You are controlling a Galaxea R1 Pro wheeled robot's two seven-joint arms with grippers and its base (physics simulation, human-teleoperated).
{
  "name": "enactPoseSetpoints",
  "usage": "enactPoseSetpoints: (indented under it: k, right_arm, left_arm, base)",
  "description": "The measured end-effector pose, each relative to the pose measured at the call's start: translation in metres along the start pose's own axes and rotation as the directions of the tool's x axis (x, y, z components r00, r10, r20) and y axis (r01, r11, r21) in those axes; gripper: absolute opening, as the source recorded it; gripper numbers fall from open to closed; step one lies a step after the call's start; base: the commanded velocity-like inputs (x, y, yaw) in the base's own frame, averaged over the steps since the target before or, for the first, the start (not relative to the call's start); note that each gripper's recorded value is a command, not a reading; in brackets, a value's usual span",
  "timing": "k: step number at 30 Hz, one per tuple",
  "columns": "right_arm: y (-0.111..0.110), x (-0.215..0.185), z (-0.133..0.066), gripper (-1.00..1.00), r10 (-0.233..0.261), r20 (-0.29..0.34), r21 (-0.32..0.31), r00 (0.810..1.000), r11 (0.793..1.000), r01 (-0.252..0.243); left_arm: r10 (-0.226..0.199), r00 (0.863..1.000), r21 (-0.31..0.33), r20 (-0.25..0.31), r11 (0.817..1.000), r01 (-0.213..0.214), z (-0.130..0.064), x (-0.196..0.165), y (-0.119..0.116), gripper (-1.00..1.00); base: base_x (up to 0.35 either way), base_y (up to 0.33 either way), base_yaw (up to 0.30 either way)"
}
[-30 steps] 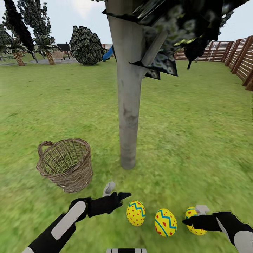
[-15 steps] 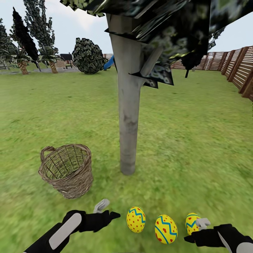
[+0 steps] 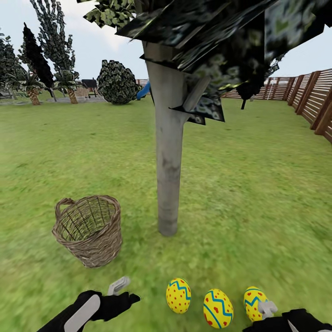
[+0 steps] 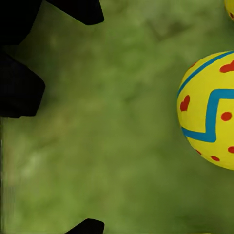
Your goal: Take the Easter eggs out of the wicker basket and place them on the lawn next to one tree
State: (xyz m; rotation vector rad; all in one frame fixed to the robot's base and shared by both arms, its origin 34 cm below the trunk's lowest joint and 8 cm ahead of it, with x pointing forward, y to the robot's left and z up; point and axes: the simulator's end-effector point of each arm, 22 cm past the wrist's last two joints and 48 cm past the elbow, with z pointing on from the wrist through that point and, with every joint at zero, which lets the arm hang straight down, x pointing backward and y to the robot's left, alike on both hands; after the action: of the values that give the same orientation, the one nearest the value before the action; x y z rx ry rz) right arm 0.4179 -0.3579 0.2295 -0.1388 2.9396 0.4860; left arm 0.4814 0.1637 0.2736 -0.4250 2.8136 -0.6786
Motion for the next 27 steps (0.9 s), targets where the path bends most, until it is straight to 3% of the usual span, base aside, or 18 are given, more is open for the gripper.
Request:
enactPoseSetpoints:
  k: [4, 10, 19, 27]
  right_arm:
    - [0.004, 0.003, -0.003, 1.0, -0.018, 0.009, 0.002, 1.0, 1.0, 0.018]
    - [-0.015, 0.007, -0.007, 1.0, -0.056, 0.046, 0.141, 0.997, 0.989, 0.049]
    - [-0.006, 0.017, -0.013, 1.0, -0.068, 0.057, 0.181, 0.996, 0.982, 0.056]
    - [0.016, 0.021, -0.011, 1.0, -0.087, 0.06, 0.231, 0.994, 0.97, 0.071]
  left_arm:
    - [-0.013, 1.0, -0.067, 0.013, 0.998, 0.014, 0.003, 0.005, 0.02, 1.0]
    - [0.009, 1.0, -0.175, -0.017, 0.985, -0.012, 0.017, 0.042, 0.036, 1.0]
    - [-0.004, 0.999, -0.216, -0.038, 0.976, -0.004, 0.006, 0.053, 0.038, 1.0]
    - [-0.02, 1.0, -0.261, -0.017, 0.965, 0.015, -0.01, 0.05, 0.052, 1.0]
  base:
    - [0.0, 0.0, 0.0]
    - [0.0, 0.0, 0.0]
    - [0.0, 0.0, 0.0]
    - [0.0, 0.0, 0.0]
